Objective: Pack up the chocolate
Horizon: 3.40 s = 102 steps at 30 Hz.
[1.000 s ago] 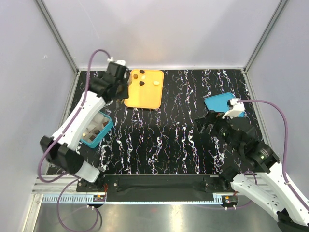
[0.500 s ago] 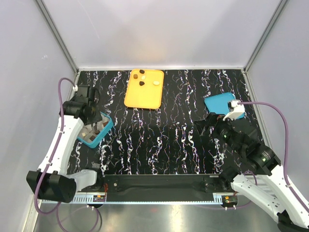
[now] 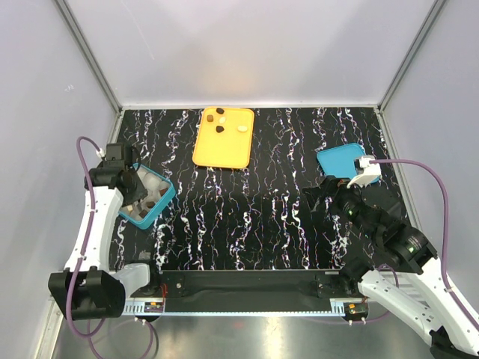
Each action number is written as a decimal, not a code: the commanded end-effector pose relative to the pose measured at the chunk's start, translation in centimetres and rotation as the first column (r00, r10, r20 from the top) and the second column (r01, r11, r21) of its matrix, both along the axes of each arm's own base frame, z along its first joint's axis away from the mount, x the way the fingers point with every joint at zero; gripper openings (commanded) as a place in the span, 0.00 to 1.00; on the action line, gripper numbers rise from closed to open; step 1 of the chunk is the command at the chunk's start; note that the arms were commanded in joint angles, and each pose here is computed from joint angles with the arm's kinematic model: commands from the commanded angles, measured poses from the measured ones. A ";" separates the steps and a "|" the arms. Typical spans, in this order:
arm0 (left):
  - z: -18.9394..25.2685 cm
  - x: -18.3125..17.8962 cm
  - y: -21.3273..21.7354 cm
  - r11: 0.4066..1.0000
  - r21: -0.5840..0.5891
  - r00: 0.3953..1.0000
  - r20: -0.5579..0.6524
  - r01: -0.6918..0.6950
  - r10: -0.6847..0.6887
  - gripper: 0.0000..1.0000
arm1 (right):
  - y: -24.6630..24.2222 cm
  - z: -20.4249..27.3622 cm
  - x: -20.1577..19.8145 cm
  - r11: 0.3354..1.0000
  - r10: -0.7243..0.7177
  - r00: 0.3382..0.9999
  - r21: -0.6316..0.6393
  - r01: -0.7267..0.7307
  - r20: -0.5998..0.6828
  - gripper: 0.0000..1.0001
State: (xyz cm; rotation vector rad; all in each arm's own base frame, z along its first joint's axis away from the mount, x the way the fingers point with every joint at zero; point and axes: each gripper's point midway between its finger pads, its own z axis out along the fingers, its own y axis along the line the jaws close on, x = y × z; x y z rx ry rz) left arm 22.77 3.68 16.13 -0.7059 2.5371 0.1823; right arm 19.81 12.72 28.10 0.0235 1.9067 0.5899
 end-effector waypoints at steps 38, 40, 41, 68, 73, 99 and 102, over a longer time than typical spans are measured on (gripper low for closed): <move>-0.5 -1.9 -0.5 0.999 -0.037 1.000 0.017 -0.008 0.008 0.42 | -0.4 0.2 0.0 1.000 -0.009 1.000 -0.016 0.009 0.026 1.00; -0.4 -2.0 -0.5 0.999 -0.037 1.000 0.014 -0.007 0.007 0.43 | -0.4 0.1 0.0 1.000 -0.010 1.000 -0.014 0.010 0.023 1.00; -0.3 -2.0 -0.6 0.999 -0.037 1.000 0.015 -0.005 0.005 0.44 | -0.4 0.0 0.0 1.000 -0.008 1.000 -0.017 0.008 0.019 1.00; 11.4 15.8 -15.3 0.870 0.079 0.814 0.318 0.487 -0.485 0.48 | 0.5 -0.6 1.4 0.999 -0.023 0.999 -0.036 0.023 -0.025 1.00; 8.8 20.0 -18.9 0.822 0.107 0.769 0.303 0.559 -0.563 0.50 | 0.6 -1.0 1.7 0.999 -0.039 0.999 -0.039 0.037 -0.037 1.00; -4.3 27.7 -21.6 0.788 0.137 0.783 0.099 0.600 -0.614 0.44 | 0.3 -1.4 3.2 0.990 -0.079 0.996 -0.120 0.074 -0.039 1.00; -4.8 27.4 -21.4 0.790 0.134 0.787 0.088 0.598 -0.611 0.43 | 0.3 -1.5 3.2 0.990 -0.081 0.996 -0.120 0.076 -0.041 1.00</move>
